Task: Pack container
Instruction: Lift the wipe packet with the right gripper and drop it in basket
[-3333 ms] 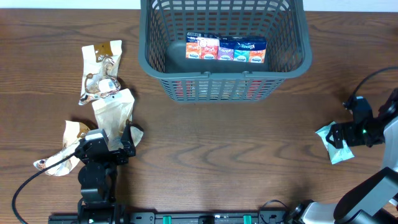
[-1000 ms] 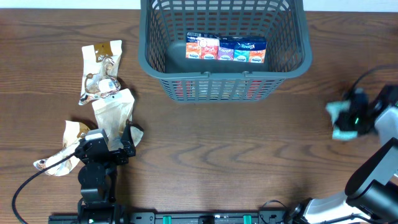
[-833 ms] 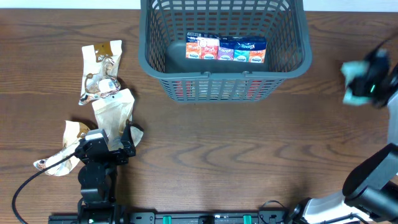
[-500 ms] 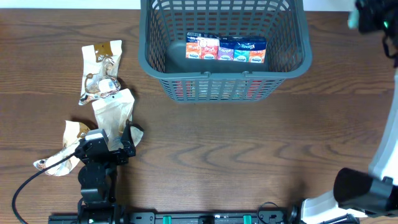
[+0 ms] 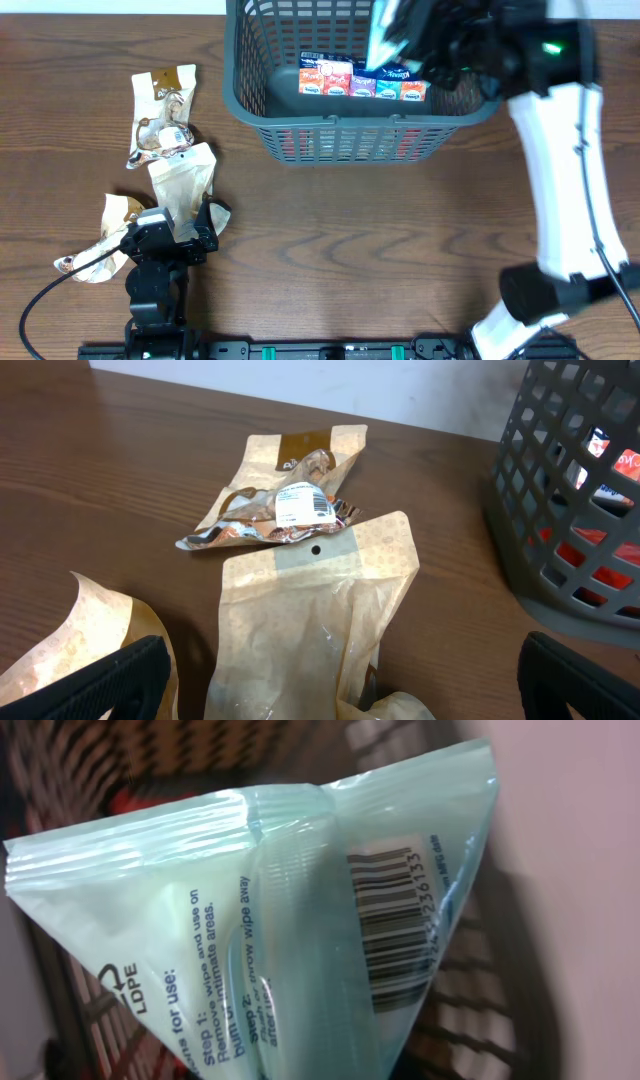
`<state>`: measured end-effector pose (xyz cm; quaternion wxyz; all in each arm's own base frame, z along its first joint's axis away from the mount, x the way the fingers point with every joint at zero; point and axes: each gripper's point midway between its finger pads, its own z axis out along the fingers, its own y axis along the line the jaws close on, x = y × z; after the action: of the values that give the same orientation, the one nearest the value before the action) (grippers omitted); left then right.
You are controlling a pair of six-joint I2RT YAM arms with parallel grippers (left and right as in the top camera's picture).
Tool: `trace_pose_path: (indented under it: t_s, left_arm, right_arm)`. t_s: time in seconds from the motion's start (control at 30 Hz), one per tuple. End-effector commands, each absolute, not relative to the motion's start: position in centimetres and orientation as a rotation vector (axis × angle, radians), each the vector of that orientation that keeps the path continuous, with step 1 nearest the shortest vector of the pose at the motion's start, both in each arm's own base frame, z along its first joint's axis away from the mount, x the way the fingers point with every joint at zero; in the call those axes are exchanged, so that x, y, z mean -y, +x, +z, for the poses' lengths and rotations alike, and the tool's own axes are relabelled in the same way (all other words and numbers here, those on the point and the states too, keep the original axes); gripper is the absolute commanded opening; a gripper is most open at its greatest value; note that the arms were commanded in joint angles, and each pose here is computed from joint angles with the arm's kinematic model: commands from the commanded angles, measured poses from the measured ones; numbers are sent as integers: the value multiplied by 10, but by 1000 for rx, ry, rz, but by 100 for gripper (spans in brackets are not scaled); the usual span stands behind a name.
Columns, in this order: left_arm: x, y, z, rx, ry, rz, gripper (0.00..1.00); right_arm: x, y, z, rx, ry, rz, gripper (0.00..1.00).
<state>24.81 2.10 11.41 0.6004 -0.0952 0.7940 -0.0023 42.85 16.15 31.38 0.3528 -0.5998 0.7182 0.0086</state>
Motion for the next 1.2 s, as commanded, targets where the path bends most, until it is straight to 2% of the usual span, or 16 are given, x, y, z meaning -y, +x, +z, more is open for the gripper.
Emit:
trace_pose_path:
  t_s: [0.0,0.27,0.3,0.37,0.43,0.47,0.5,0.53,0.67,0.8,0.87,0.97,1.07,1.17]
  left_arm:
    - [-21,247,106,-1859,-224,-3,99]
    - [-21,247,106,-1858,-224,-3,99]
    - [-21,247,106,-1858,-224,-3,99]
    - [-21,247,106,-1859,-224,-3,99]
    - [-21,247,106,-1858,-224,-3,99]
    - [-21,247,107,-1858,-224,-3,99]
    - [-21,247,107,-1857,-224,-3,99]
    - [-21,247,107,-1857,-224,-3,99]
    - [-21,248,112,-1845,-240,-17,99]
    - [-21,243,136,-1864,-283,-40,99]
    - [-24,238,153,-1889,-295,-25,99]
    - [-31,233,179,-1958,-329,4,98]
    - [-40,234,208,-2042,-379,40,99]
    - [-52,246,241,-2131,-433,74,99]
  right_arm:
    - [-171,437,260,-1853,-1764,33,1]
    - [-173,454,158,-2056,-1848,179,2]
    - [-173,455,148,-2088,-1843,198,5]
    - [-173,456,133,-2142,-1825,223,31]
    - [-173,458,127,-2180,-1793,234,35]
    - [-174,459,128,-2197,-1761,240,40]
    - [-174,460,130,-2209,-1738,239,54]
    - [-174,461,135,-2212,-1718,234,99]
    - [-173,468,179,-2160,-1637,181,99]
    - [-155,484,277,-2079,-1349,77,99]
    - [-131,491,332,-2030,-1154,30,99]
    - [-80,490,390,-2010,-860,-3,99]
    - [-10,480,418,-2060,-541,-11,99]
    - [50,464,410,-2164,-287,11,99]
